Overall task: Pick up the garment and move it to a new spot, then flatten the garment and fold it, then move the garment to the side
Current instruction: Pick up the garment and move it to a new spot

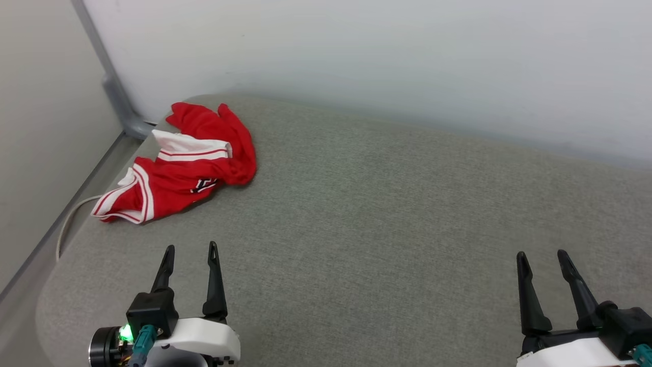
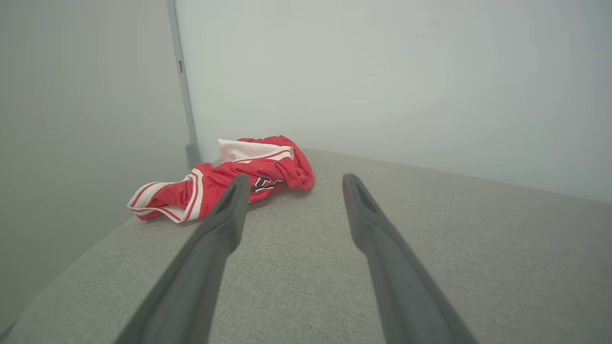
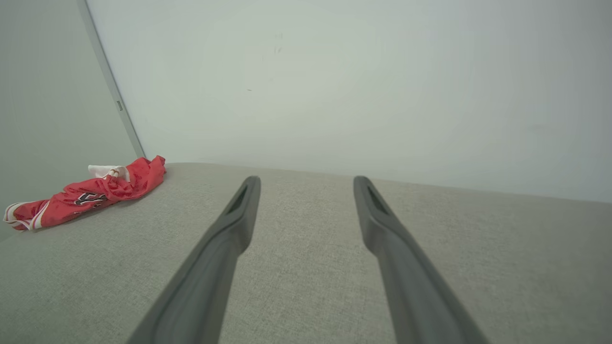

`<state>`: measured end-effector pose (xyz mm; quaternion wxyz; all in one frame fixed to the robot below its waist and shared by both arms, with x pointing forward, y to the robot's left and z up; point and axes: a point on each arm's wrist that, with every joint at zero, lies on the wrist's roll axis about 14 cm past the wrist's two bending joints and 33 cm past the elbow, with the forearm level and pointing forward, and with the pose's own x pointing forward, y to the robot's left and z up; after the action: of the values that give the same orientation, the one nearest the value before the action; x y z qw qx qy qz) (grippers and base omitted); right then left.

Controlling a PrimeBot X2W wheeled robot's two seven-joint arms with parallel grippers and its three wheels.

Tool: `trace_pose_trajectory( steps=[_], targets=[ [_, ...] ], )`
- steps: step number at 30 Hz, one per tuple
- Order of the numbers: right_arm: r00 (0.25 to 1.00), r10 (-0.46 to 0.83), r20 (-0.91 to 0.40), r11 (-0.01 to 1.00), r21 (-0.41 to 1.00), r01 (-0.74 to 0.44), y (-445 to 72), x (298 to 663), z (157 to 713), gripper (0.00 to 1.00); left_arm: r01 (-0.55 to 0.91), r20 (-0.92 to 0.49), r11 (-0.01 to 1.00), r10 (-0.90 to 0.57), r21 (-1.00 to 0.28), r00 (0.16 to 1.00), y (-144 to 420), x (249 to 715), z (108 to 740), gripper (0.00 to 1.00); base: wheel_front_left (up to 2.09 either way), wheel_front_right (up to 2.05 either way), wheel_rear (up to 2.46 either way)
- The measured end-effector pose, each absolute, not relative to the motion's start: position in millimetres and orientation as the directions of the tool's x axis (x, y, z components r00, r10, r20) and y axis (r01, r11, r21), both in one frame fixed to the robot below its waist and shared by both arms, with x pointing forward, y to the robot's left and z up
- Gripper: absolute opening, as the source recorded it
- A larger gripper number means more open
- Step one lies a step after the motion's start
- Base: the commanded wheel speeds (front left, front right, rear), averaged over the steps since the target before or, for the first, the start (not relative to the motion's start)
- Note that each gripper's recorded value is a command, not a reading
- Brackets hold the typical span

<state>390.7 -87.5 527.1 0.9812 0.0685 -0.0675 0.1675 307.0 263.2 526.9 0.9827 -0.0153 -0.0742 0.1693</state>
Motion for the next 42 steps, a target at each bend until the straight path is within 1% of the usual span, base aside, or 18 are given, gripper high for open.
trace_pose_trajectory(
  steps=[8, 15, 21, 27, 30, 34, 37, 42],
  targets=[
    [0.891, 0.425, 0.156, 0.891, 0.103, -0.443, -47.3, 395.6, 527.3, 1.00, -0.448, 0.131, 0.892, 0.452, -0.063, 0.882, 296.4, 275.3, 524.0, 1.00, 0.00, 0.00, 0.00],
    [0.856, 0.493, 0.155, 0.854, 0.100, -0.510, -19.7, 397.8, 526.8, 1.00, -0.525, 0.119, 0.848, 0.531, -0.074, 0.839, 316.6, 249.6, 520.2, 1.00, 0.00, 0.00, 0.00],
    [0.839, 0.523, 0.152, 0.837, 0.097, -0.539, -7.2, 399.0, 525.7, 1.00, -0.563, 0.109, 0.823, 0.569, -0.081, 0.815, 326.5, 237.3, 517.6, 1.00, 0.00, 0.00, 0.00],
    [0.836, 0.528, 0.148, 0.833, 0.100, -0.544, -5.5, 398.6, 523.7, 1.00, -0.569, 0.099, 0.819, 0.574, -0.080, 0.813, 328.8, 237.4, 515.0, 1.00, 0.00, 0.00, 0.00],
    [0.839, 0.523, 0.147, 0.837, 0.098, -0.539, -7.1, 401.0, 522.6, 1.00, -0.550, 0.106, 0.832, 0.554, -0.069, 0.826, 329.0, 247.3, 517.9, 1.00, 0.00, 0.00, 0.00],
    [0.845, 0.514, 0.148, 0.844, 0.086, -0.529, -10.1, 407.3, 520.6, 1.00, -0.528, 0.172, 0.847, 0.530, -0.060, 0.830, 342.1, 273.4, 542.8, 1.00, 0.00, 0.00, 0.00],
    [0.846, 0.507, 0.163, 0.849, 0.075, -0.523, -11.1, 415.4, 522.8, 1.00, -0.516, 0.229, 0.857, 0.507, -0.025, 0.831, 357.7, 295.6, 566.7, 1.00, 0.00, 0.00, 0.00],
    [0.855, 0.486, 0.180, 0.862, 0.058, -0.503, -15.8, 434.9, 521.0, 1.00, -0.484, 0.300, 0.875, 0.467, -0.021, 0.832, 374.4, 342.0, 599.1, 1.00, 0.00, 0.00, 0.00]
  ],
)
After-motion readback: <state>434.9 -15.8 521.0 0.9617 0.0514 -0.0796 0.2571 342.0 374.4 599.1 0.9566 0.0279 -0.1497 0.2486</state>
